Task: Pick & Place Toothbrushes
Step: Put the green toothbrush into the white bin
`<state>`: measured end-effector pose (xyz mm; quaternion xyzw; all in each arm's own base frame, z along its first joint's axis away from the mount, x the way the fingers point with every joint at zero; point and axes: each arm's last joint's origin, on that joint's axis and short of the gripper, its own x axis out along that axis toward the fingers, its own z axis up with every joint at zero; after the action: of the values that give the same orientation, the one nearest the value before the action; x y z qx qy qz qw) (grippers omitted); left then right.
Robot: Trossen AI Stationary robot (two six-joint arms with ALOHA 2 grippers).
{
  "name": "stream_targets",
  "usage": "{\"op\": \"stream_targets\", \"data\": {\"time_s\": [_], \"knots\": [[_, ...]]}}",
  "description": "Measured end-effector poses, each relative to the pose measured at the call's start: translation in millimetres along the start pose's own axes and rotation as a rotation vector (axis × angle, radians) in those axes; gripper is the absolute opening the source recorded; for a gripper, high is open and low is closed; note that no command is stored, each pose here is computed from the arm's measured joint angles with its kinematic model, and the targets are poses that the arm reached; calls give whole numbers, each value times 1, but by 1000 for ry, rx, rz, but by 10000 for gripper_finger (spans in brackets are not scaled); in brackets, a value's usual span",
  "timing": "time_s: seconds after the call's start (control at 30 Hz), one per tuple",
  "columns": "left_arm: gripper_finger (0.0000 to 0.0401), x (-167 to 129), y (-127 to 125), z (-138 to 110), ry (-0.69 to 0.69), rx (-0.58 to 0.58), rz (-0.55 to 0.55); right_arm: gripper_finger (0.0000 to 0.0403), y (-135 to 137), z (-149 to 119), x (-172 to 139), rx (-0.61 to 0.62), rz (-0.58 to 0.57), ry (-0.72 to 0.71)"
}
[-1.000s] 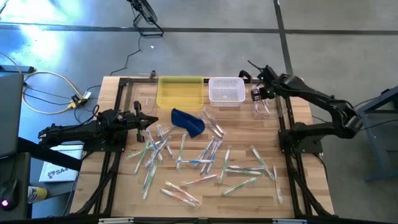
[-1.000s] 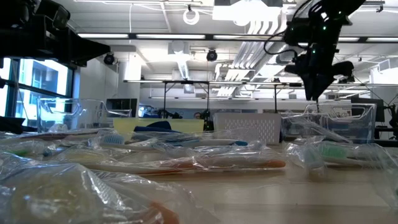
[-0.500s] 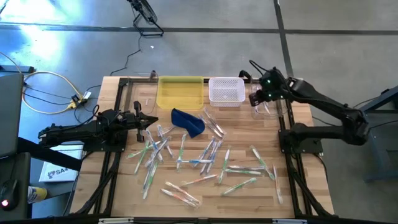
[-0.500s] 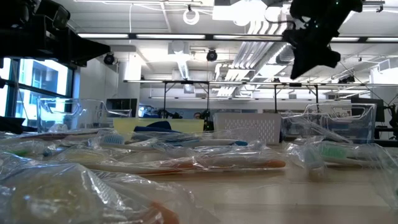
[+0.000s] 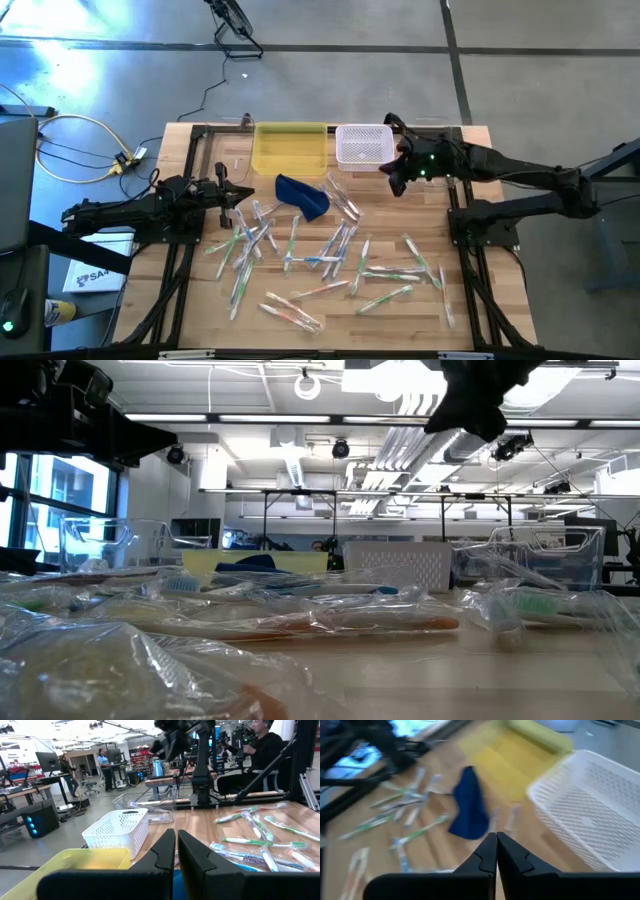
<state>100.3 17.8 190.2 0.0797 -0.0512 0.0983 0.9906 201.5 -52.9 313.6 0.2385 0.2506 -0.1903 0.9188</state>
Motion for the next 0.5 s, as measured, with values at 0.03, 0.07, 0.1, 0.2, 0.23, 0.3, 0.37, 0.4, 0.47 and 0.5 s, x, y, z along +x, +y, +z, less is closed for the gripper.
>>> {"op": "stream_targets", "data": {"time_s": [0.03,0.07,0.1,0.2,0.23,0.3,0.37,0.4,0.47,0.5], "knots": [[17,0,0,0,0,0,0,3,5,-1,0,-12,17,-1],[17,0,0,0,0,0,0,3,9,-3,0,-25,31,4],[17,0,0,0,0,0,0,3,13,-5,-1,-37,40,10],[17,0,0,0,0,0,0,3,22,-13,-2,-72,49,38],[17,0,0,0,-1,0,0,3,25,-16,-2,-78,49,49],[17,0,0,0,0,0,0,3,29,-21,-3,-60,42,69],[17,0,0,0,0,0,0,3,31,-27,-5,-11,15,102],[17,0,0,0,0,0,0,3,32,-30,-5,14,-1,123],[17,0,0,0,0,0,0,3,33,-38,-7,66,-34,174],[17,0,0,0,0,0,0,3,33,-41,-8,89,-48,200]]}}
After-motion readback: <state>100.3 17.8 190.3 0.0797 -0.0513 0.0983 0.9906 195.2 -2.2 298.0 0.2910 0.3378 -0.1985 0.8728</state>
